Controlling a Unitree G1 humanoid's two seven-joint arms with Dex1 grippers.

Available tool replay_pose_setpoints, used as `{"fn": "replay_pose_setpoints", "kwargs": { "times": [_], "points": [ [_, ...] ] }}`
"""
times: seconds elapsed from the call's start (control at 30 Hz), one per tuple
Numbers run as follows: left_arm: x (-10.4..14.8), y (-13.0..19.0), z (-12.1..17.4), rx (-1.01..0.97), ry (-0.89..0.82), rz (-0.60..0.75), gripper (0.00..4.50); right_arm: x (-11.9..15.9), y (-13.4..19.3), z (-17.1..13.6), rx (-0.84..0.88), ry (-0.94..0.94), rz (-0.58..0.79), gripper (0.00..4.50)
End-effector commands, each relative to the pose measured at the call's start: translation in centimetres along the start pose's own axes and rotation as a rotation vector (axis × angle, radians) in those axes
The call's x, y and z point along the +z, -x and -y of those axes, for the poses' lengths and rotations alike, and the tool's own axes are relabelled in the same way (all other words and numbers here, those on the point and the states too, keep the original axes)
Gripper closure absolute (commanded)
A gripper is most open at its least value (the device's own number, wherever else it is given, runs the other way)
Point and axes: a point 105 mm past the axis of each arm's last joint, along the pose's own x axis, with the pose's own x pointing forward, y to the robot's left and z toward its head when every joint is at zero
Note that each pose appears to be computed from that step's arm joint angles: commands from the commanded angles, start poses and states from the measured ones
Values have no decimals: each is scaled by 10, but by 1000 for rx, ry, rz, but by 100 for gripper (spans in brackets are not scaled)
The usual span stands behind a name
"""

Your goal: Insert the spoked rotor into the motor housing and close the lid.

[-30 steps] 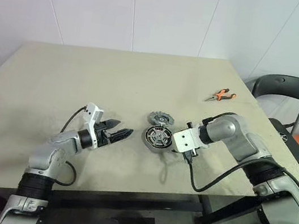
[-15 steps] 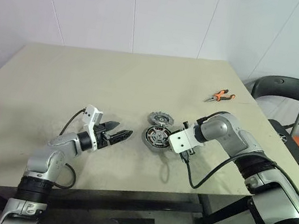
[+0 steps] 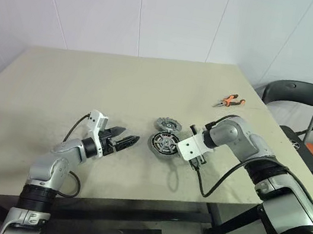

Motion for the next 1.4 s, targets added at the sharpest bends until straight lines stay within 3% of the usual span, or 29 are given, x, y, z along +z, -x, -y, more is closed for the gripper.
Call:
{"fn": "replay_pose_setpoints", "kwargs": {
  "times": [0.03, 0.1, 0.27, 0.47, 0.67, 0.87, 1.07, 1.4],
  "points": [
    [18, 2, 1, -6, -38, 59, 0, 2, -1, 9, -23, 9, -12, 367],
    [19, 2, 1, -6, -39, 60, 0, 1, 0, 8, -11, 18, -18, 367],
    [19, 1, 0, -6, -40, 62, 0, -1, 5, 3, 34, 7, -40, 443],
    [14, -2, 3, -17, -38, 49, 0, -13, 13, 0, 72, -137, -107, 443],
    [15, -5, 2, -30, -40, 43, 0, 3, 36, -12, 193, -423, -50, 443],
    [18, -15, 3, -56, -47, 40, 0, 21, 52, -24, 247, -584, -1, 443],
    [17, -17, 4, -66, -47, 37, 0, 45, 35, -15, 251, -730, 98, 443],
    [10, -4, 4, -22, -41, 50, 0, 30, -4, 25, 107, -1118, 65, 443]
  ]
}}
